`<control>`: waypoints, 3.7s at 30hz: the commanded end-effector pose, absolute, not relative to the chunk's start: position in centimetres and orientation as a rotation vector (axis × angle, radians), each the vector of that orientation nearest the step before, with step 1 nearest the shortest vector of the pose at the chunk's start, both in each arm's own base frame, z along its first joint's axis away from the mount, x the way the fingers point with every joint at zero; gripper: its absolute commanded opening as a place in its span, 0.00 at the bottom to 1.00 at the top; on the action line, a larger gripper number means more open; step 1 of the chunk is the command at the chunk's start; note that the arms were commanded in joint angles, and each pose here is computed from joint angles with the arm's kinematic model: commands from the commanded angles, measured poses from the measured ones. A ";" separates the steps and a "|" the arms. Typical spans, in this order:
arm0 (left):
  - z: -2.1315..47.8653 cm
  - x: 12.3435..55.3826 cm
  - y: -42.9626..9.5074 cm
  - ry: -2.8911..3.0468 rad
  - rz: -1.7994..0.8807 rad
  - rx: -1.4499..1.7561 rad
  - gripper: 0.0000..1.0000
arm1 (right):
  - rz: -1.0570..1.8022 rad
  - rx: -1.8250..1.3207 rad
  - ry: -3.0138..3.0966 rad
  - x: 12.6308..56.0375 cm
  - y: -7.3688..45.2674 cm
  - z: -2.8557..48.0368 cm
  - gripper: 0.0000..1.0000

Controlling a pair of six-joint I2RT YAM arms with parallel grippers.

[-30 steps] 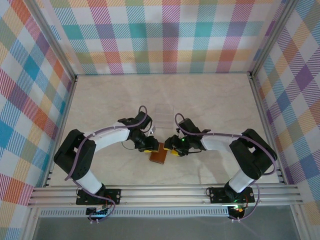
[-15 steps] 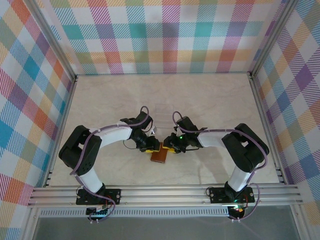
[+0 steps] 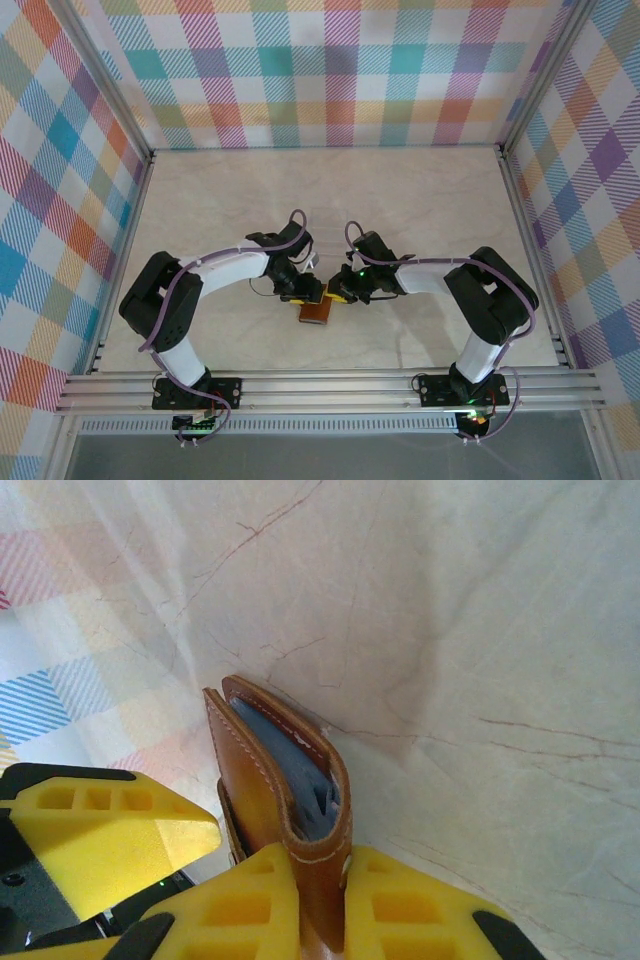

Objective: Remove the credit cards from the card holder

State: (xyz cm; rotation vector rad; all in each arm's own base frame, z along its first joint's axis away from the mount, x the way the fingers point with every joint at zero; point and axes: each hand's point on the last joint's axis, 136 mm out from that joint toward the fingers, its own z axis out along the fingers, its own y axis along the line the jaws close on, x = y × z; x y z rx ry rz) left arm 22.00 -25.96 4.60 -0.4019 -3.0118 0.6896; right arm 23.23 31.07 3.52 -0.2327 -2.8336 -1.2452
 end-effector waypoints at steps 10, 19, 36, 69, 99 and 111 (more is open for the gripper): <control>3.3 20.5 -25.5 -2.964 0.485 -0.556 0.42 | -1.211 -0.194 -2.829 22.5 31.0 3.8 0.05; 2.6 21.7 -24.1 -3.035 0.331 -0.535 0.29 | -1.199 -0.183 -2.820 22.2 30.9 3.7 0.04; 5.1 23.8 -23.1 -3.148 0.484 -0.393 0.05 | -1.016 -0.111 -2.885 21.2 28.9 2.8 0.00; 3.1 19.4 -21.6 -2.969 1.025 0.008 0.03 | -0.235 0.090 -3.073 20.1 30.3 4.0 1.00; 2.0 18.6 -19.5 -2.995 0.960 0.054 0.03 | -0.072 0.092 -3.114 19.7 28.5 5.9 0.94; 1.7 19.3 -19.0 -3.024 0.889 0.072 0.05 | -0.117 0.138 -3.151 19.5 27.6 7.4 0.44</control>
